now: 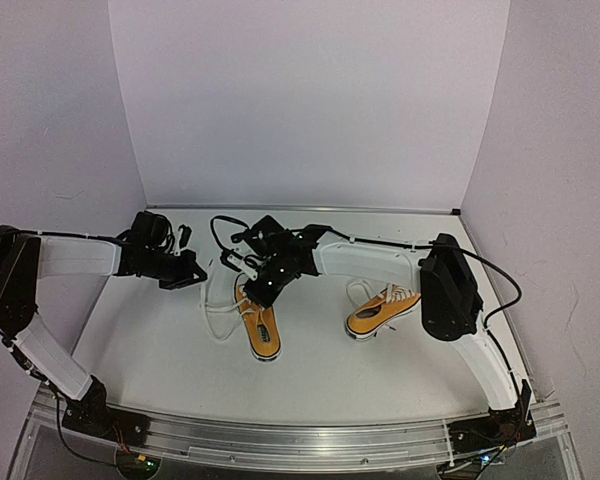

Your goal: Tie the shoes

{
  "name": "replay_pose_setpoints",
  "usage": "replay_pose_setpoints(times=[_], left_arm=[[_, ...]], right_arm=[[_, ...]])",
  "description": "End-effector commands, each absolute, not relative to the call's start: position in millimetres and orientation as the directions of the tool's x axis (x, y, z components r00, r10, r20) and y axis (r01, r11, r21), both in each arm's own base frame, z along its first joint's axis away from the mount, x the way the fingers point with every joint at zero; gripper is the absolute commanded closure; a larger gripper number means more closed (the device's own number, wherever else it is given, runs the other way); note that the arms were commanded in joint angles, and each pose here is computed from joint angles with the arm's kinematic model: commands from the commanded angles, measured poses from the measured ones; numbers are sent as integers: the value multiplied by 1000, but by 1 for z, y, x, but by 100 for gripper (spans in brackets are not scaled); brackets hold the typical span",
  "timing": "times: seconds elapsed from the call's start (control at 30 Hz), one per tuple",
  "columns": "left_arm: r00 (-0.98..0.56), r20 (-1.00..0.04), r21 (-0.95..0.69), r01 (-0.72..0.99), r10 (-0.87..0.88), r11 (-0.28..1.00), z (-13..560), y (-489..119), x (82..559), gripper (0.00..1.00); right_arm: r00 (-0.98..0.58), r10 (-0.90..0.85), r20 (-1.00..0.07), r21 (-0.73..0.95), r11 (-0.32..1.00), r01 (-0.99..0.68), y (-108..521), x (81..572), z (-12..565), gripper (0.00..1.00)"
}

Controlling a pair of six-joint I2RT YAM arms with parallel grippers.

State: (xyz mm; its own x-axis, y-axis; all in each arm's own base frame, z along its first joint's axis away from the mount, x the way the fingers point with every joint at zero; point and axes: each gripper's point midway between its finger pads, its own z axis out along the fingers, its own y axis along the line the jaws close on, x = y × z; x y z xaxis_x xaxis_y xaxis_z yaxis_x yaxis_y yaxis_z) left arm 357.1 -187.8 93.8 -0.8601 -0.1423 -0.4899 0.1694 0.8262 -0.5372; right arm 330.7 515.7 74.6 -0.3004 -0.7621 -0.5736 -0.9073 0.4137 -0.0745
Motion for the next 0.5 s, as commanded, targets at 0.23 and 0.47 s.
replay_pose_setpoints(times=[0.23,0.47], left_arm=[[-840,-537,-580,295,-84,759,112,-209,372,100],[-819,-571,-637,393,-63,664,124,-228,369,100]], right_arm=[[-284,-743,-606,-67,403,-913,524,329,95,100],[-262,-650,-714,-31,403,-915,532,324,140,100]])
